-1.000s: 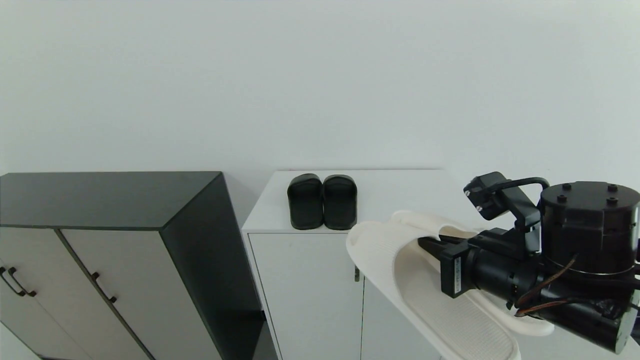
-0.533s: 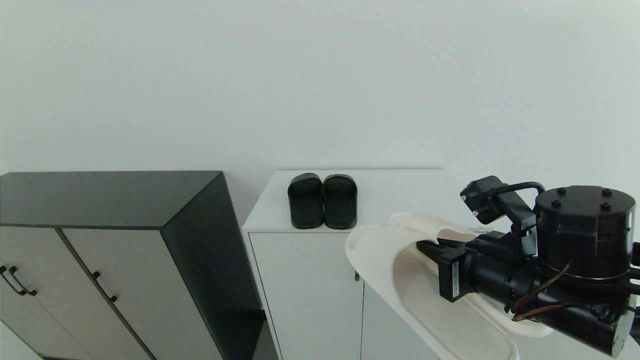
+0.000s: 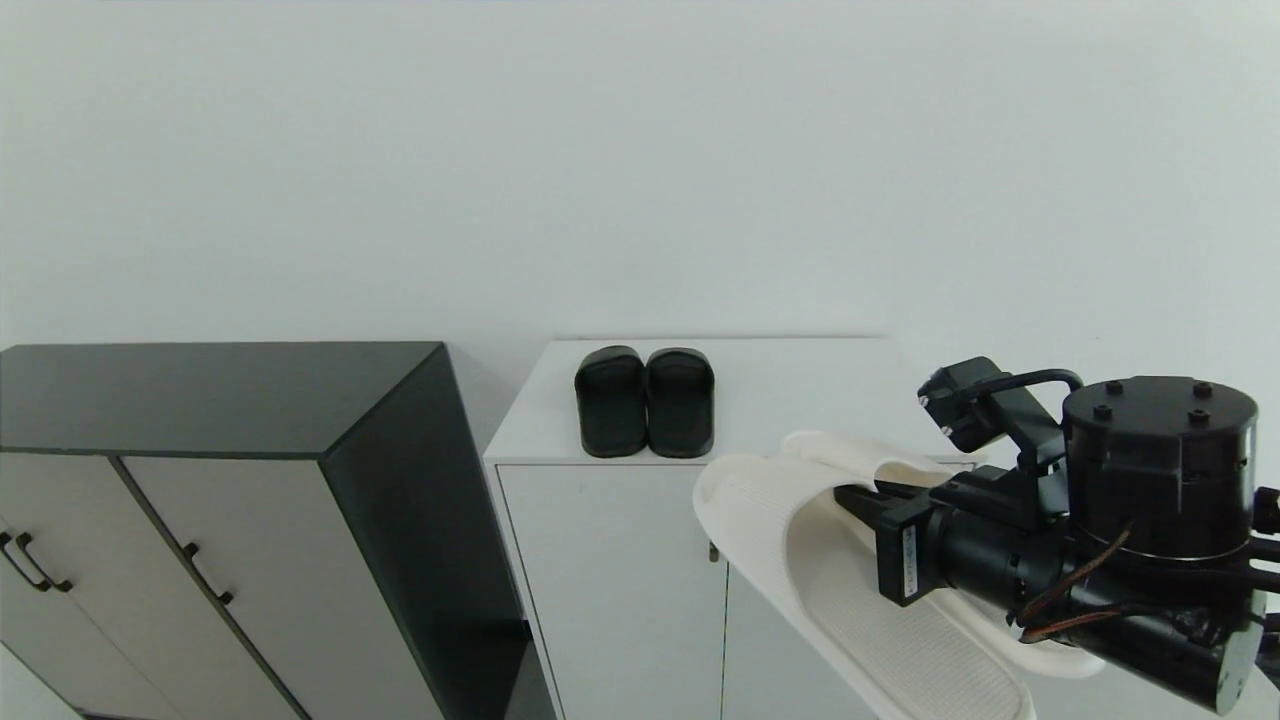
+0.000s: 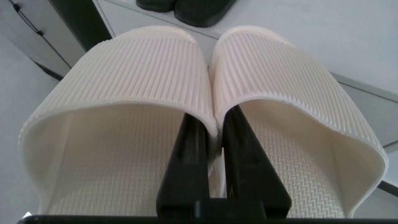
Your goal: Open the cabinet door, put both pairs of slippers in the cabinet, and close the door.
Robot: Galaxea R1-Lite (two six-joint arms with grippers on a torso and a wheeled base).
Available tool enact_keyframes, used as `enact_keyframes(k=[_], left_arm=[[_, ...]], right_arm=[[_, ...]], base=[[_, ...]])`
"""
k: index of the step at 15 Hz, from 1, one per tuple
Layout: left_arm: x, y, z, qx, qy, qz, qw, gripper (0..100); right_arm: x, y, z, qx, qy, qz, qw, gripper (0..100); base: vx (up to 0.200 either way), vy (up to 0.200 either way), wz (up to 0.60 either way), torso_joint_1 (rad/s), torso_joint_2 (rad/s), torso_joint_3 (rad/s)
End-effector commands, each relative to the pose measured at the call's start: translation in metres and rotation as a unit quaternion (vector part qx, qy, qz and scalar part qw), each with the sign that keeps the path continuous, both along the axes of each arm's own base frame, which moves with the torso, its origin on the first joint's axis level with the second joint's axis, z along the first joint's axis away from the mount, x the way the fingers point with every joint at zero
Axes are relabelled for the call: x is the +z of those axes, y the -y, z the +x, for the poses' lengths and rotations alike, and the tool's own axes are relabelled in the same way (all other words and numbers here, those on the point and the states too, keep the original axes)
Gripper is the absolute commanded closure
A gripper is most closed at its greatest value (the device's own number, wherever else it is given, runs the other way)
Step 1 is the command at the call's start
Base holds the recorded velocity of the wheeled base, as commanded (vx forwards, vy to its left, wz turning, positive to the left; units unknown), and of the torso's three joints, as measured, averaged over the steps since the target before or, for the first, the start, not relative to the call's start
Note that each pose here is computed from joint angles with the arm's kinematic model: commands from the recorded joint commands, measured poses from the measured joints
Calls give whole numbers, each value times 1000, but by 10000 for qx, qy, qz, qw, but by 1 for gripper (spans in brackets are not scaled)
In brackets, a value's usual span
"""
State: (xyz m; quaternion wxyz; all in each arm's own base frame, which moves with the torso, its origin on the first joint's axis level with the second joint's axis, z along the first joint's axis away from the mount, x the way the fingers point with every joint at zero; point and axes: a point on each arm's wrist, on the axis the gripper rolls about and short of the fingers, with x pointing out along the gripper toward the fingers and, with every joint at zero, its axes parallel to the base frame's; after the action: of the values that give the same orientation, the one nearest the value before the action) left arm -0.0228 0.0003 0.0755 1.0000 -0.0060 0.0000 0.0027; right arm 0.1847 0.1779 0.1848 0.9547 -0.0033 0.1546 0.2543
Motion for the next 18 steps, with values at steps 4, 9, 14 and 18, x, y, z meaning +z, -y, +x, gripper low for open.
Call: enact_keyframes(k=[4, 9, 14, 18], left_arm=[[0, 0, 0, 4, -8, -2, 10000, 100], [0, 0, 0, -4, -8, 29, 10000, 100], [0, 0, 0, -4, -8, 21, 10000, 0], [0, 0, 0, -4, -8, 21, 10000, 0]], right_arm=[[-3, 0, 0, 3, -40, -39, 10000, 100], [-5, 0, -1, 11, -62, -61, 10000, 100], [-7, 0, -1, 4, -87, -90, 9999, 100], [-14, -1, -1, 26, -186, -186, 9997, 100]], base=[[0, 0, 0, -196, 466, 259], [0, 0, 0, -223, 544, 324], [0, 0, 0, -199, 514, 314], [0, 0, 0, -169, 491, 317]])
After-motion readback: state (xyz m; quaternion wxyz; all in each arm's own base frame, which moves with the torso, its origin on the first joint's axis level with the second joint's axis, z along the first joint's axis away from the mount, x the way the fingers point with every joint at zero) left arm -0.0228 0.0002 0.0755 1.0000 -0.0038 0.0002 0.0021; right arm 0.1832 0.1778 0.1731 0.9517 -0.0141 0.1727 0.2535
